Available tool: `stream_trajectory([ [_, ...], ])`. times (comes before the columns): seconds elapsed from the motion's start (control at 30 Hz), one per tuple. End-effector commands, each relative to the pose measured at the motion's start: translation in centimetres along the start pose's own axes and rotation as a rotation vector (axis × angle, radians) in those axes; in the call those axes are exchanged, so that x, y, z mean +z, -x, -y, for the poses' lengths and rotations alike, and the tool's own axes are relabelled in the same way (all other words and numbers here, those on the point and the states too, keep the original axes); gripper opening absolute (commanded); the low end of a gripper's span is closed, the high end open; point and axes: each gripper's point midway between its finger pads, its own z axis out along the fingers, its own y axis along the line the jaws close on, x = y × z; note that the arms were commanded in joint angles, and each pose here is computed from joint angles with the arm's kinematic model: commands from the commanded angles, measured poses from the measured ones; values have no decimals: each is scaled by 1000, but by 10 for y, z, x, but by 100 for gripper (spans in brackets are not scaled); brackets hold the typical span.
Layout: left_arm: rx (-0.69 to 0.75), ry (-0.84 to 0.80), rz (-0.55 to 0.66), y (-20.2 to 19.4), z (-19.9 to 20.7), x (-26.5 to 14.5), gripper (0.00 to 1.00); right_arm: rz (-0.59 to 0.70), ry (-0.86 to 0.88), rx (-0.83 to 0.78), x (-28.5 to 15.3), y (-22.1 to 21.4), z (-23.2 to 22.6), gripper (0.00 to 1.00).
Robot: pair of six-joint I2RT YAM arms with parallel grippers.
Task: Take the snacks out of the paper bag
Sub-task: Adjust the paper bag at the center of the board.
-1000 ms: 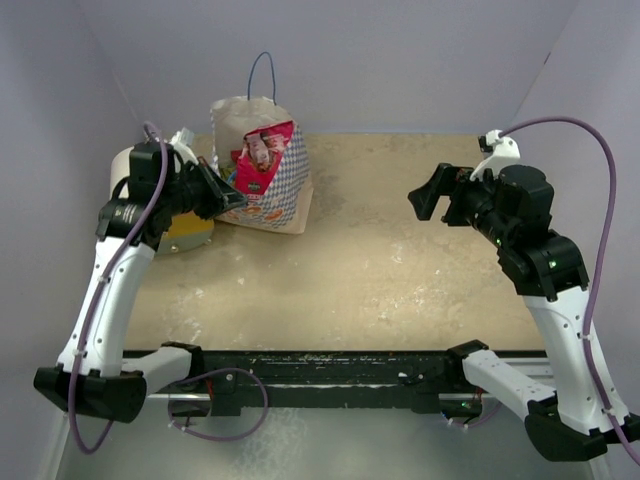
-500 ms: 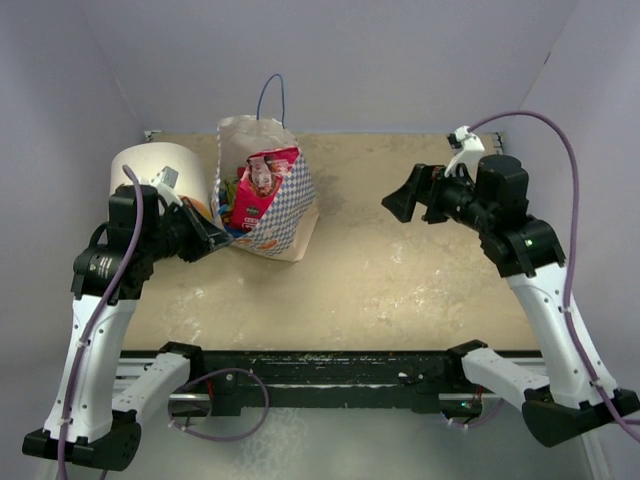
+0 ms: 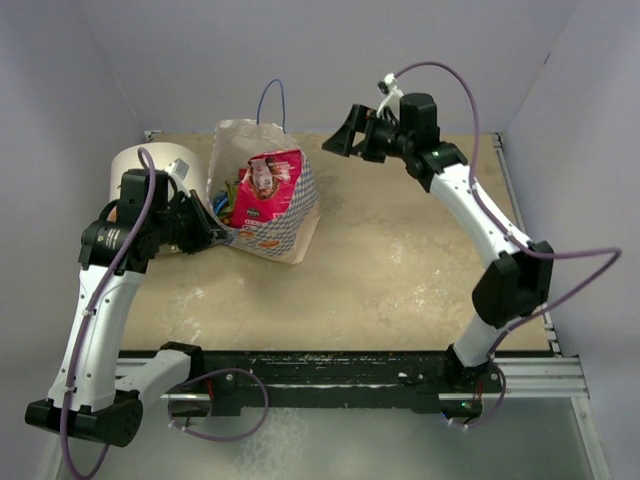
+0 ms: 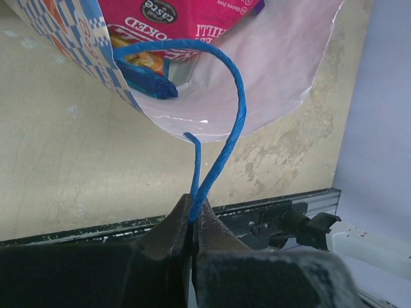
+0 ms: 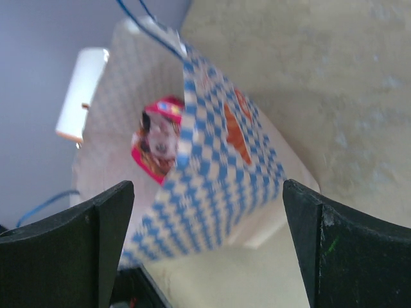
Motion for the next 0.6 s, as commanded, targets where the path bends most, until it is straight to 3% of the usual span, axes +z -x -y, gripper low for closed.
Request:
stream_trajectory([
  [0.0,99,0,86,24,8,-8,0,148,171,-34,30,65,-42,100],
  [0.2,150,48,97,35,4,-6,0,197,335,-87,83,84,-81,100],
  [0.37,199,99,106,43,-1,-10,0,256,456,-82,112,92,-103,93],
  [0.5,235,124,100,48,-3,-10,0,270,536,-28,131,98,-109,75],
  [0.57,250,135,90,51,-4,-8,0,284,588,-30,131,101,-120,59],
])
